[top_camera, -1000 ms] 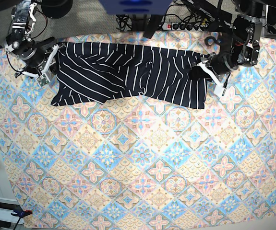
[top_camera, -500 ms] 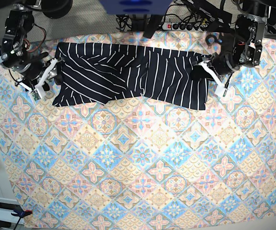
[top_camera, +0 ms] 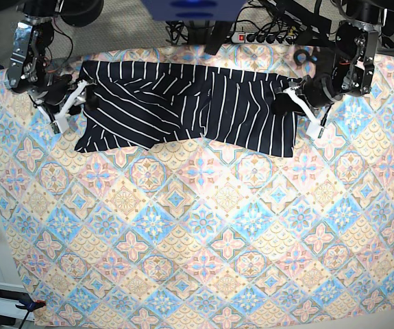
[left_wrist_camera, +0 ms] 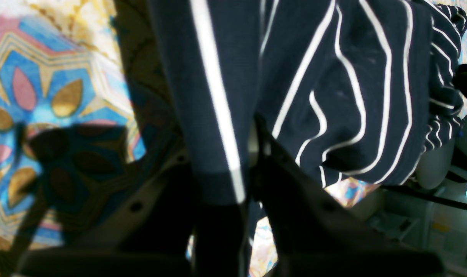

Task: Fold the T-shirt properly
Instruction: 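Pinch both ends of the folded strip with both grippers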

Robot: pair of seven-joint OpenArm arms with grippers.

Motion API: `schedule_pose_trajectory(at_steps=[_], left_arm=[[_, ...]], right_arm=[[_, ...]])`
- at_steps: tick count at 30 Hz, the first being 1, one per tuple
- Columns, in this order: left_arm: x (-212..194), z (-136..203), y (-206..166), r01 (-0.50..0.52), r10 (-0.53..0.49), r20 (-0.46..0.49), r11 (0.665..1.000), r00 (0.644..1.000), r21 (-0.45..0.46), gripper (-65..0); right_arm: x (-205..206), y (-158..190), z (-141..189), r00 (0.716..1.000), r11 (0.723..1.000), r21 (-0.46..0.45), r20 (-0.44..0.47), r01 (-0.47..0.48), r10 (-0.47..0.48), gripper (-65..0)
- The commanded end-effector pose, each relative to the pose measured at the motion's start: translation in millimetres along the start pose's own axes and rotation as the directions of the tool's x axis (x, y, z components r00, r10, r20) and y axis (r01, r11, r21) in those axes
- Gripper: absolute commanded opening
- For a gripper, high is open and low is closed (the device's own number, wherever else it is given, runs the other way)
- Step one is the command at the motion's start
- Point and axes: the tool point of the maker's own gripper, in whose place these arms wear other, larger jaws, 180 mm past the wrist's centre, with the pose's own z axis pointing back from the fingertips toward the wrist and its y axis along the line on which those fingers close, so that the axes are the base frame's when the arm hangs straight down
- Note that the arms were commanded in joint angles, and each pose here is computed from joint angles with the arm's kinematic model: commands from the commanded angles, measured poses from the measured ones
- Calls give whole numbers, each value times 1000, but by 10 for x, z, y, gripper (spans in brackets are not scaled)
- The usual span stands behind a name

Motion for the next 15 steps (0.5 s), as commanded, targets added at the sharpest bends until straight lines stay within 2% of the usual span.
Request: schedule_pose_trajectory(at_steps=[1,7,15], left_arm=[[127,33,-21,14,-14,38,1000,999,-12,-650],[116,33,-17,12,-12,36,1000,999,-11,-650],[121,29,-20,13,-13,37,1000,999,-12,-650]], right_arm=[[88,-46,25,1000,1000,-5,22,-8,8,-336],[-66,-91,-88,998,999,9,-17,54,-54,-337],[-27,138,-168,994,990,99,11,103,-104,-338]])
